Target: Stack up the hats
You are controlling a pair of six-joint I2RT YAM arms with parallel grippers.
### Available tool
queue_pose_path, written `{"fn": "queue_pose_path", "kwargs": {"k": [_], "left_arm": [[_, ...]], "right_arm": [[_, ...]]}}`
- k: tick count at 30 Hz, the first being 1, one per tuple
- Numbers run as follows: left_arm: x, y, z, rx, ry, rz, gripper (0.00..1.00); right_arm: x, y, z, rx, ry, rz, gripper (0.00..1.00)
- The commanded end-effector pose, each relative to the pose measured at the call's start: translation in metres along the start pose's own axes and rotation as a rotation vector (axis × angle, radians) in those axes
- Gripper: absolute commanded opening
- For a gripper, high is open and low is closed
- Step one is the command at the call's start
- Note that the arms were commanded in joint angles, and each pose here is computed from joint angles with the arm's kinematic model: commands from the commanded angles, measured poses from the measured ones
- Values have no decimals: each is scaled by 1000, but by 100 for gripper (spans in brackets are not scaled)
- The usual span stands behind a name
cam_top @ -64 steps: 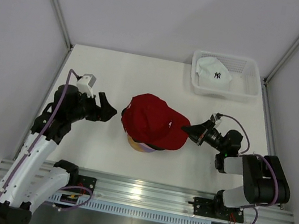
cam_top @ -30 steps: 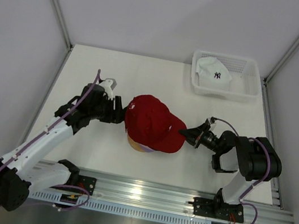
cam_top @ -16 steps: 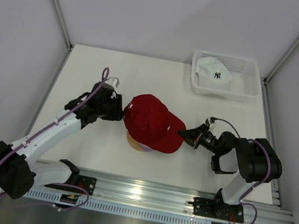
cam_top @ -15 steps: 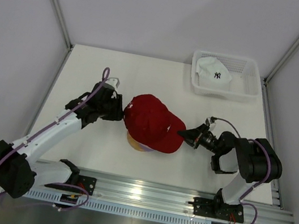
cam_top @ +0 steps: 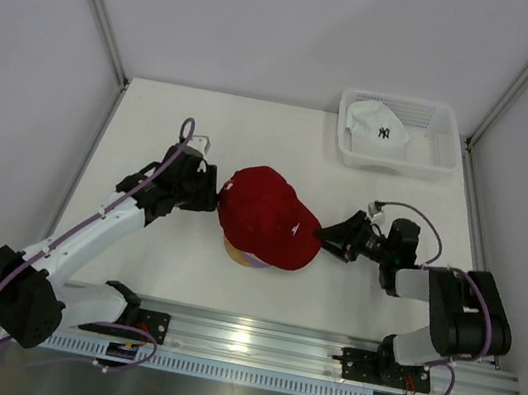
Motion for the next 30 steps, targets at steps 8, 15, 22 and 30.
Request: {"fn": "queue_pose_path", "kwargs": {"k": [8, 15, 22, 30], "left_arm": [[-18, 43, 40, -102, -73, -59, 76], [-34, 121, 90, -316, -155, -128, 99], [-38, 155, 117, -446, -168, -193, 99], [-35, 126, 128, -385, -154, -150, 100]], "right_arm": [[139, 76, 138, -329, 699, -447, 100], [132, 93, 254, -509, 777, -612, 98], [50, 63, 339, -457, 684, -705, 91], [-52, 4, 387, -265, 681, -784, 99]]}}
Point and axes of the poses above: each gripper's point midway between its finger pads, its own y axis back along the fingers, its own x axis along the line the jaws close on, z = x × y, the point moved 6 cm from there along y, back along the fingers, and after that the axes turned 15 degrees about y, right-handed, at the moved point
